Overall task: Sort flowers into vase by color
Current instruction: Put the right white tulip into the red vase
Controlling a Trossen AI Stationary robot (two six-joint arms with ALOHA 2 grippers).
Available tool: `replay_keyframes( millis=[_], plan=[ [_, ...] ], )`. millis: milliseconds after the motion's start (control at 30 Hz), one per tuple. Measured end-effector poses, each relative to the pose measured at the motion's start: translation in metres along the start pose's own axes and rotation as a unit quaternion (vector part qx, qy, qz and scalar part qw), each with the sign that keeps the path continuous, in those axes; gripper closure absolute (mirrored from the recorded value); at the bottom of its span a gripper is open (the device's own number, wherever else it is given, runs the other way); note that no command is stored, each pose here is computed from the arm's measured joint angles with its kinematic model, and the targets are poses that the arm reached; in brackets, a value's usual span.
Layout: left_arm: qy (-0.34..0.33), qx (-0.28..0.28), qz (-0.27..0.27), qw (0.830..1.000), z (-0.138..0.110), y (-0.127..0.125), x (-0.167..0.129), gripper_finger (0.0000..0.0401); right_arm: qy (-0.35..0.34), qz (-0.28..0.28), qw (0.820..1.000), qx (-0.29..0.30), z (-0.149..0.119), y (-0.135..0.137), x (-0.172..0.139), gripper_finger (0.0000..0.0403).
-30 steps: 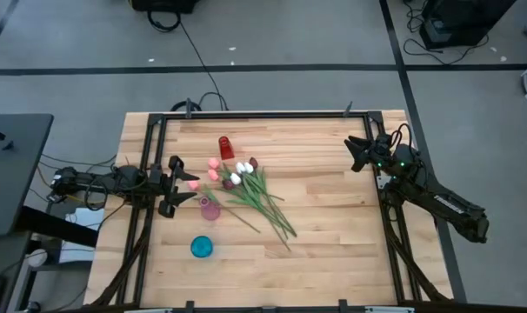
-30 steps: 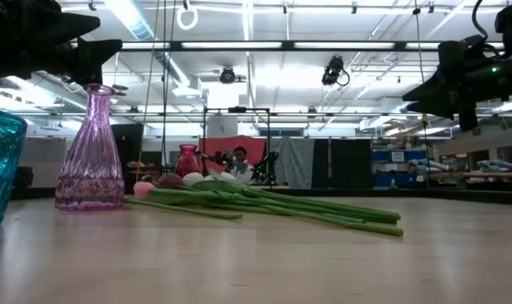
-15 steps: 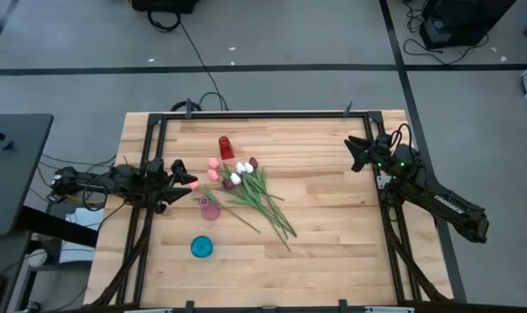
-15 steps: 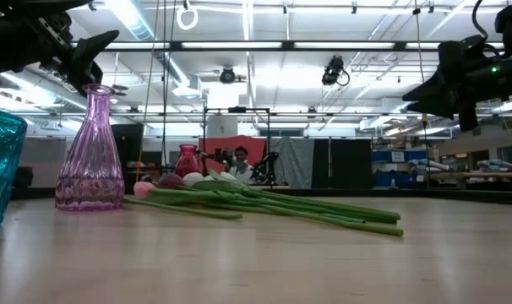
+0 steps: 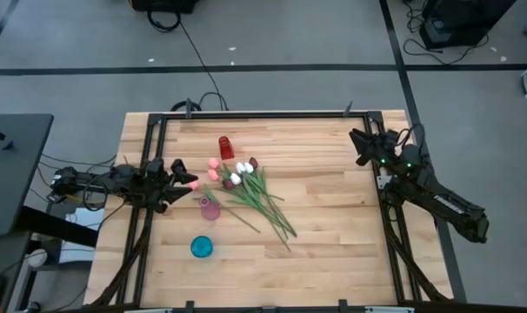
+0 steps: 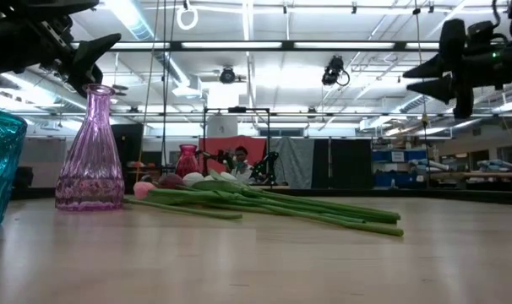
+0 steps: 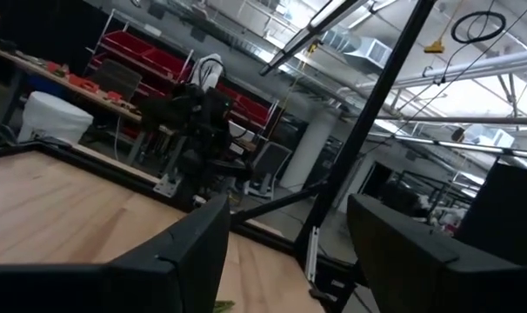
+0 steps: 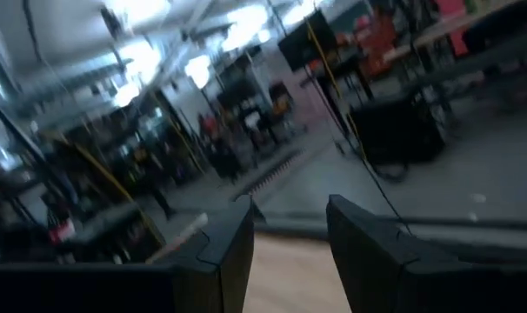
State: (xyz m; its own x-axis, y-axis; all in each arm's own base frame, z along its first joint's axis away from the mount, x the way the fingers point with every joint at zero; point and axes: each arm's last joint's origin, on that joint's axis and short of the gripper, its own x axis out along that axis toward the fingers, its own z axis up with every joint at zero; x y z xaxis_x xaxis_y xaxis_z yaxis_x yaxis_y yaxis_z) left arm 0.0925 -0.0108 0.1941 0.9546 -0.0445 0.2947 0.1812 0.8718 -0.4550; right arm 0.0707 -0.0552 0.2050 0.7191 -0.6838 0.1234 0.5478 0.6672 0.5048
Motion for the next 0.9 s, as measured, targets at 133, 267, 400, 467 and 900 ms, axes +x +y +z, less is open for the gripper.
replay_keyframes(
  millis=[133, 267, 400, 467, 900],
  plan=[
    [-0.015, 0.033, 0.011, 0.999, 0.002, 0.0, 0.0, 0.0162, -0.023, 0.038, 0.999, 0.009, 0.006, 0.005, 0.0, 0.0245],
    [-0.029, 0.068, 0.006, 0.997, 0.005, -0.001, 0.0, 0.0162, -0.02, 0.102, 0.995, 0.008, 0.009, 0.01, -0.001, 0.0245],
    [-0.045, 0.109, -0.007, 0.993, 0.008, -0.003, 0.0, 0.0162, -0.023, 0.192, 0.981, 0.003, 0.015, 0.018, -0.004, 0.0245],
    [-0.056, 0.112, -0.025, 0.992, 0.011, -0.006, -0.001, 0.0162, -0.032, 0.241, 0.97, -0.002, 0.019, 0.024, -0.006, 0.0245],
    [-0.125, 0.112, -0.093, 0.981, 0.026, -0.015, -0.004, 0.0162, 0.202, 0.29, 0.933, -0.062, 0.005, 0.062, 0.058, 0.0254]
  ],
)
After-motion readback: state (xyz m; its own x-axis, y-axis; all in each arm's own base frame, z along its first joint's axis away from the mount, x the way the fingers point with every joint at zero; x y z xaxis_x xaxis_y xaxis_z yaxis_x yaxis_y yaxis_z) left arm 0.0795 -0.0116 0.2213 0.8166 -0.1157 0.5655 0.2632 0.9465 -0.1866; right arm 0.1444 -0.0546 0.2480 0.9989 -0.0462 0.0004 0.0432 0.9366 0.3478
